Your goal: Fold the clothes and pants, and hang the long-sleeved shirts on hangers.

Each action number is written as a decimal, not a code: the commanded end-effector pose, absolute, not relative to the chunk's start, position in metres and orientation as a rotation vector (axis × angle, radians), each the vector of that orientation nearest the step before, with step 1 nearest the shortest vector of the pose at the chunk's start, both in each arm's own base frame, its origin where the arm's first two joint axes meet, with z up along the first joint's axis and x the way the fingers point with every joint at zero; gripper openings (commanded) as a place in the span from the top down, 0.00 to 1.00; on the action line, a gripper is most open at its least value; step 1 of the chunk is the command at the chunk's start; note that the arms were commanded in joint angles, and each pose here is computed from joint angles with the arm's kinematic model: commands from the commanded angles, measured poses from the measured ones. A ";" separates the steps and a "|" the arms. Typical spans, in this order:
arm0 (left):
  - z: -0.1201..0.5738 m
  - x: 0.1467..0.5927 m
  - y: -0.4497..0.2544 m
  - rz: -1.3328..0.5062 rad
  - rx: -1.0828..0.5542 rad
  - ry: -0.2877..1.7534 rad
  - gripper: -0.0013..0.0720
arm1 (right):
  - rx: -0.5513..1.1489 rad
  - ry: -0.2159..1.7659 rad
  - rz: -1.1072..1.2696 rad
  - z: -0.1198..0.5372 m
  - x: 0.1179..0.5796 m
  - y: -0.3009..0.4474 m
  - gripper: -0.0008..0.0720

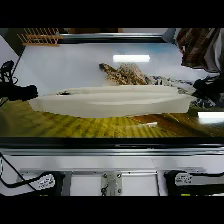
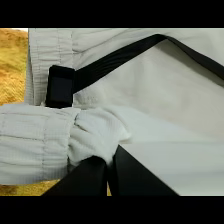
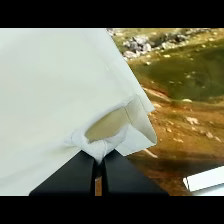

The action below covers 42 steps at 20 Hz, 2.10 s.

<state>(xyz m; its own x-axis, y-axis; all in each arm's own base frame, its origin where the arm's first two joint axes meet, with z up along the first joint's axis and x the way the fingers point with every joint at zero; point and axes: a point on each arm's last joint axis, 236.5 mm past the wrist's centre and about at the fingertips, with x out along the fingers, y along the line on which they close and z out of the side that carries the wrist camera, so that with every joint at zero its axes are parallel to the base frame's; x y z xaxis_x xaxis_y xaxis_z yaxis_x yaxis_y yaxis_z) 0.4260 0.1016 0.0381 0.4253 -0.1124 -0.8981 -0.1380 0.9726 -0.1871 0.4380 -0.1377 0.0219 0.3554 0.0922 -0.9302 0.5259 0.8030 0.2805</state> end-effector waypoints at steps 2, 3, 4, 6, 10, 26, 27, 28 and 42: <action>0.017 0.456 0.107 0.007 -0.284 1.164 0.97 | 0.623 1.174 -0.293 0.000 0.486 -0.124 0.97; 0.013 0.462 0.106 0.000 -0.299 1.164 0.97 | 0.619 1.165 -0.288 -0.006 0.494 -0.120 0.97; 0.008 0.465 0.107 0.000 -0.300 1.169 0.97 | 0.613 1.149 -0.282 -0.010 0.502 -0.117 0.97; -0.001 0.472 0.110 0.000 -0.305 1.181 0.97 | 0.611 1.120 -0.279 -0.017 0.515 -0.112 0.97; -0.016 0.486 0.110 -0.005 -0.336 1.170 0.97 | 0.606 1.045 -0.273 -0.025 0.540 -0.105 0.97; 0.054 0.378 0.112 0.109 -0.316 1.105 0.97 | 0.234 1.224 -0.425 0.053 0.398 -0.149 0.97; 0.049 0.358 0.110 0.119 -0.335 1.130 0.97 | 0.244 1.270 -0.433 0.047 0.378 -0.148 0.97; 0.044 0.341 0.108 0.125 -0.351 1.157 0.97 | 0.243 1.326 -0.432 0.040 0.358 -0.147 0.97; -0.013 0.352 0.098 0.053 -0.407 1.306 0.97 | 0.358 1.321 -0.478 -0.023 0.389 -0.150 0.97</action>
